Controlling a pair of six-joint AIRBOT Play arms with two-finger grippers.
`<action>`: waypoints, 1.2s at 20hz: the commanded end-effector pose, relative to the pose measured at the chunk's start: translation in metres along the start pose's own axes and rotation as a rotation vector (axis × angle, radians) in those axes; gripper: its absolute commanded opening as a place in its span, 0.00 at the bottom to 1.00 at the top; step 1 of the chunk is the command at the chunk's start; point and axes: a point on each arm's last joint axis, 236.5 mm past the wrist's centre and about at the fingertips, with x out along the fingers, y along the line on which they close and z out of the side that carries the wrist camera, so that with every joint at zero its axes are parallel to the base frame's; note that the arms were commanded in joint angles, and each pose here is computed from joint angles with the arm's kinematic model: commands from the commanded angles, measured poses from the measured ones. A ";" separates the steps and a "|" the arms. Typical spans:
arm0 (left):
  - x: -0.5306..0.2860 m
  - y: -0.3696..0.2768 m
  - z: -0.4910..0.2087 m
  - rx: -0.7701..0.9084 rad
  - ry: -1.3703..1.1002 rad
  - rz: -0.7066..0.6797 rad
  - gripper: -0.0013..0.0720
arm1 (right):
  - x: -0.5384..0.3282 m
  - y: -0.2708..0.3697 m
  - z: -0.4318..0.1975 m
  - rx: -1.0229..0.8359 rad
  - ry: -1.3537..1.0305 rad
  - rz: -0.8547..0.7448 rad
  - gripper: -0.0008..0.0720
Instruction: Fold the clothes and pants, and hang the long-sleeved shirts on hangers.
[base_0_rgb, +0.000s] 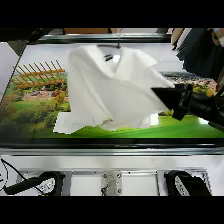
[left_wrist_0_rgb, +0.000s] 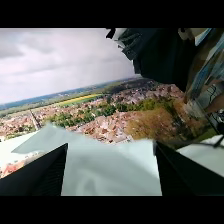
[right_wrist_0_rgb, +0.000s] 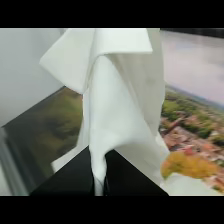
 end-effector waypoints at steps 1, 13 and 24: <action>-0.018 0.016 -0.005 -0.040 -0.024 0.050 0.80 | -0.030 -0.065 0.038 -0.142 -0.040 -0.318 0.02; -0.012 0.049 -0.074 -0.132 0.038 0.102 0.79 | -0.308 -0.144 0.089 -0.233 -0.131 -1.500 0.02; -0.011 0.048 -0.077 -0.133 0.052 0.099 0.79 | -0.387 -0.157 0.181 -0.411 -0.226 -1.782 0.02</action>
